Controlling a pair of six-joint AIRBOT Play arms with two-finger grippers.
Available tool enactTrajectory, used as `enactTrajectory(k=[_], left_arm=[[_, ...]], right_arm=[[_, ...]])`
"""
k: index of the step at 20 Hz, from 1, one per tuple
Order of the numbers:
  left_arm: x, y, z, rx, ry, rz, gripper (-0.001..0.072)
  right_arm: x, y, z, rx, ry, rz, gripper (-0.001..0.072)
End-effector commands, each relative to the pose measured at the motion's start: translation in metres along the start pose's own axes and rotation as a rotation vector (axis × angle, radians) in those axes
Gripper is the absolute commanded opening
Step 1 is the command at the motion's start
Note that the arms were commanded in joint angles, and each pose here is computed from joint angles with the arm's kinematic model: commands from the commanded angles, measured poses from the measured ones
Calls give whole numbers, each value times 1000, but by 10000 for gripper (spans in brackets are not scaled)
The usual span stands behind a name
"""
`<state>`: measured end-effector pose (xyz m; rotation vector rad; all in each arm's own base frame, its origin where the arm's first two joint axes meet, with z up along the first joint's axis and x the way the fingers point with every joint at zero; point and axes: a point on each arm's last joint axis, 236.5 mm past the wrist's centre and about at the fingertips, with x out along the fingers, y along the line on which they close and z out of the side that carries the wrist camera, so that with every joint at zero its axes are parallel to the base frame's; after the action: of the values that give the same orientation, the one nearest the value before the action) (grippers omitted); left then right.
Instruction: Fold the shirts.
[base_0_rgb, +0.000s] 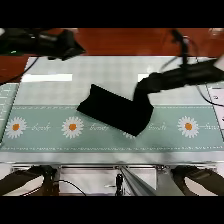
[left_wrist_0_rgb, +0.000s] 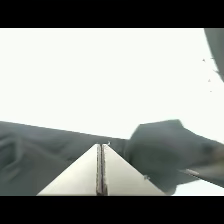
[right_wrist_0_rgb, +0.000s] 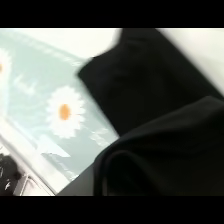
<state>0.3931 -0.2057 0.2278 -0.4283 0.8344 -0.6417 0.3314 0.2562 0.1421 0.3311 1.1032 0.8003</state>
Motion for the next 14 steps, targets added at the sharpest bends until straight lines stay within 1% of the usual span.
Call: enactTrajectory(k=[1,4,6,10,12,13,14], left_arm=[[-67,3,-27,105,-92,114,29],[-77,12,-77,87,-88,129,29],[-73,23,-106,59,-61,135,29],[-56,46,-145,-25,12,151,29],[-50,53,-148,-42,8,156,29],[-48,55,-147,-46,1,159,29],[-46,58,-145,-50,-10,162,29]], right_arm=[[103,37,7,-77,133,65,30],[165,22,3,-47,220,63,30],[189,11,1,-13,270,66,30],[211,3,11,27,286,65,30],[215,13,15,55,280,109,30],[217,18,14,74,283,136,168],[218,26,9,60,300,170,554]])
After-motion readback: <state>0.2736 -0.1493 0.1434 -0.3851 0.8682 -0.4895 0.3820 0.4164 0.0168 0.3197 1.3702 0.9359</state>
